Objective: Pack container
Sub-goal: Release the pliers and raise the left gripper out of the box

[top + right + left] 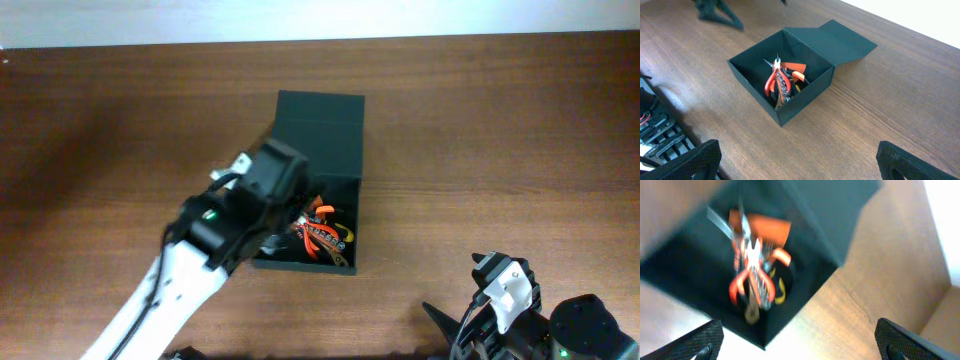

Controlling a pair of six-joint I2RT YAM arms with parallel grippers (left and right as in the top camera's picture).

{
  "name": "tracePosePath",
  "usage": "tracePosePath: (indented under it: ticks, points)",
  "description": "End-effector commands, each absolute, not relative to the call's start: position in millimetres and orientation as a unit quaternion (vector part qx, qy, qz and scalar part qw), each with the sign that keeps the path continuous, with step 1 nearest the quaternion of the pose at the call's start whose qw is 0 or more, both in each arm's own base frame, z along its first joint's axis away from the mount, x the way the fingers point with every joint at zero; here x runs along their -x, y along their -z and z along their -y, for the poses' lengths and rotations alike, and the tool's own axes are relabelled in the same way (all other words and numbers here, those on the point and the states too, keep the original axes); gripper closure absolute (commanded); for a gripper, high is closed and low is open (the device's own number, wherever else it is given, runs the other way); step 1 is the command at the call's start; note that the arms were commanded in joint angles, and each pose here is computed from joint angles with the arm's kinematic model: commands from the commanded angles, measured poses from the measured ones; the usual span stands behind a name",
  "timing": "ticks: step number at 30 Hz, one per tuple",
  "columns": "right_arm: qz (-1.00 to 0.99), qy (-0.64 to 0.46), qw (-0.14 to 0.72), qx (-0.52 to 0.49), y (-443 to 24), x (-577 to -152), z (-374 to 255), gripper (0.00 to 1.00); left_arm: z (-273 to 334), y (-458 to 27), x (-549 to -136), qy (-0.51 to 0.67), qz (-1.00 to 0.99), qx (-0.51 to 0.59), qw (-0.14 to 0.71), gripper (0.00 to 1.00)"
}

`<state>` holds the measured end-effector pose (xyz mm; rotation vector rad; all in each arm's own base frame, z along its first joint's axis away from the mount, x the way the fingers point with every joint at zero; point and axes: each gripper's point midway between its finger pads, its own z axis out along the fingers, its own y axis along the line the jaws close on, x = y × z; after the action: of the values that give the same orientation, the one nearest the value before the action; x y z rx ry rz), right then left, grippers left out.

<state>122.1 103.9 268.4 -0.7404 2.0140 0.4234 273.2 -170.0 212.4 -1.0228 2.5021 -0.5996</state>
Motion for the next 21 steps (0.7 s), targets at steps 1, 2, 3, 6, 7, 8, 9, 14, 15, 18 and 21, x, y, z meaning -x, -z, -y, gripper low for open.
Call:
tracePosePath:
  ticks: [1, 2, 3, 6, 7, 8, 9, 14, 15, 18, 21]
  points:
    - [-0.818, -0.177, 0.46, 0.298, -269, -121, -104, 0.01, 135, -244, -280, 0.17, -0.903, 0.261, 0.295, 0.01]
    - [-0.818, -0.177, 0.46, 0.298, -269, -121, -104, 0.01, 125, -256, -279, 0.163, -0.9, 0.244, 0.323, 0.01]
    - [-0.818, -0.177, 0.46, 0.298, -269, -121, -104, 0.01, 119, -265, -277, 0.158, -0.896, 0.236, 0.341, 0.01]
    - [-0.818, -0.177, 0.46, 0.298, -269, -121, -104, 0.01, 106, -287, -268, 0.164, -0.882, 0.226, 0.38, 0.01]
    - [-0.818, -0.177, 0.46, 0.298, -269, -121, -104, 0.01, 104, -293, -265, 0.17, -0.877, 0.227, 0.387, 0.01]
    - [-0.818, -0.177, 0.46, 0.298, -269, -121, -104, 0.01, 101, -298, -262, 0.175, -0.872, 0.228, 0.395, 0.01]
    - [-0.817, -0.177, 0.46, 0.298, -269, -121, -104, 0.01, 97, -303, -260, 0.172, -0.868, 0.228, 0.406, 0.01]
    - [-0.817, -0.177, 0.46, 0.298, -269, -121, -104, 0.01, 78, -317, -252, 0.076, -0.881, 0.081, 0.461, 0.01]
    - [-0.818, -0.177, 0.46, 0.298, -269, -121, -104, 0.01, 79, -318, -250, 0.056, -0.883, 0.034, 0.464, 0.01]
    - [-0.818, -0.177, 0.46, 0.298, -269, -121, -104, 0.01, 81, -317, -246, 0.019, -0.883, -0.066, 0.464, 0.01]
    - [-0.818, -0.177, 0.46, 0.298, -269, -121, -104, 0.01, 80, -314, -245, 0.002, -0.885, -0.089, 0.457, 0.01]
